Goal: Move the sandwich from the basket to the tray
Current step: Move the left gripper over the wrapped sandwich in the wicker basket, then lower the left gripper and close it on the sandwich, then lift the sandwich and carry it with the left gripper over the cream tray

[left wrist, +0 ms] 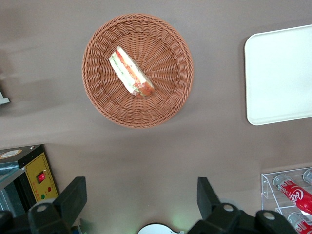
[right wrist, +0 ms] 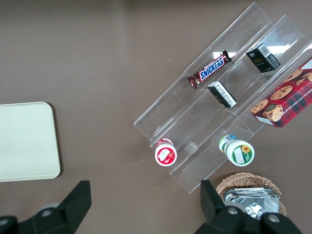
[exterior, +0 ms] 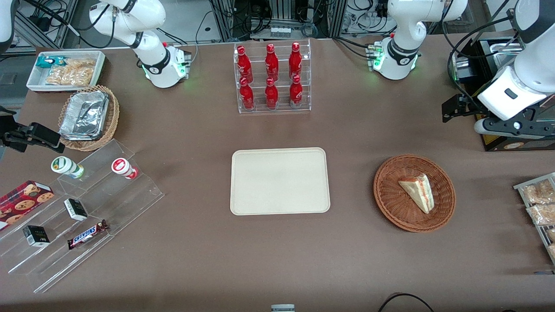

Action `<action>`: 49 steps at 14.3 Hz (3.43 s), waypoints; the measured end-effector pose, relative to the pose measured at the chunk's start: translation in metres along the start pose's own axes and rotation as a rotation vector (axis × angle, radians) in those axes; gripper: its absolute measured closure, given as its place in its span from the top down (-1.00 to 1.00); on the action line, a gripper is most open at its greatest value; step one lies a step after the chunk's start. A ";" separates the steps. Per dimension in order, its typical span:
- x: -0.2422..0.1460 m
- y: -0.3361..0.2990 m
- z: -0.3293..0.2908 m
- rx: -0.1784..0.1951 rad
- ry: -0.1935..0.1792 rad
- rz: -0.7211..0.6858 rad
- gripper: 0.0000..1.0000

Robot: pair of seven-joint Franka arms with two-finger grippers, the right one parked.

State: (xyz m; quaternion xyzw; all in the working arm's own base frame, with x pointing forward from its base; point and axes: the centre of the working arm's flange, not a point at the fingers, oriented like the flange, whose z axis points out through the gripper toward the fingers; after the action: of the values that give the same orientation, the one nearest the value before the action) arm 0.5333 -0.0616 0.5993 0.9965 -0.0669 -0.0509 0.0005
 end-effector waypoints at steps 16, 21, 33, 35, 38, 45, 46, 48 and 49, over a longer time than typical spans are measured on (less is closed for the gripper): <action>0.059 -0.010 0.185 -0.012 -0.044 -0.050 1.00; 0.053 -0.022 0.245 -0.016 0.085 -0.192 1.00; 0.067 -0.042 0.330 -0.054 0.153 -0.685 1.00; 0.069 -0.042 0.338 -0.055 0.143 -0.729 0.88; 0.068 -0.041 0.341 -0.053 0.133 -0.737 0.52; 0.098 -0.022 0.270 -0.025 0.028 -0.484 -0.61; 0.104 -0.010 0.252 -0.024 0.022 -0.418 -0.68; 0.113 0.035 0.229 -0.021 0.015 -0.336 -0.68; 0.116 0.065 0.226 -0.017 0.008 -0.301 -0.69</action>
State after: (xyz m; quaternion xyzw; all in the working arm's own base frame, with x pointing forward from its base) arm 0.6160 -0.1400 0.3637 0.9954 0.0837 -0.0467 0.0016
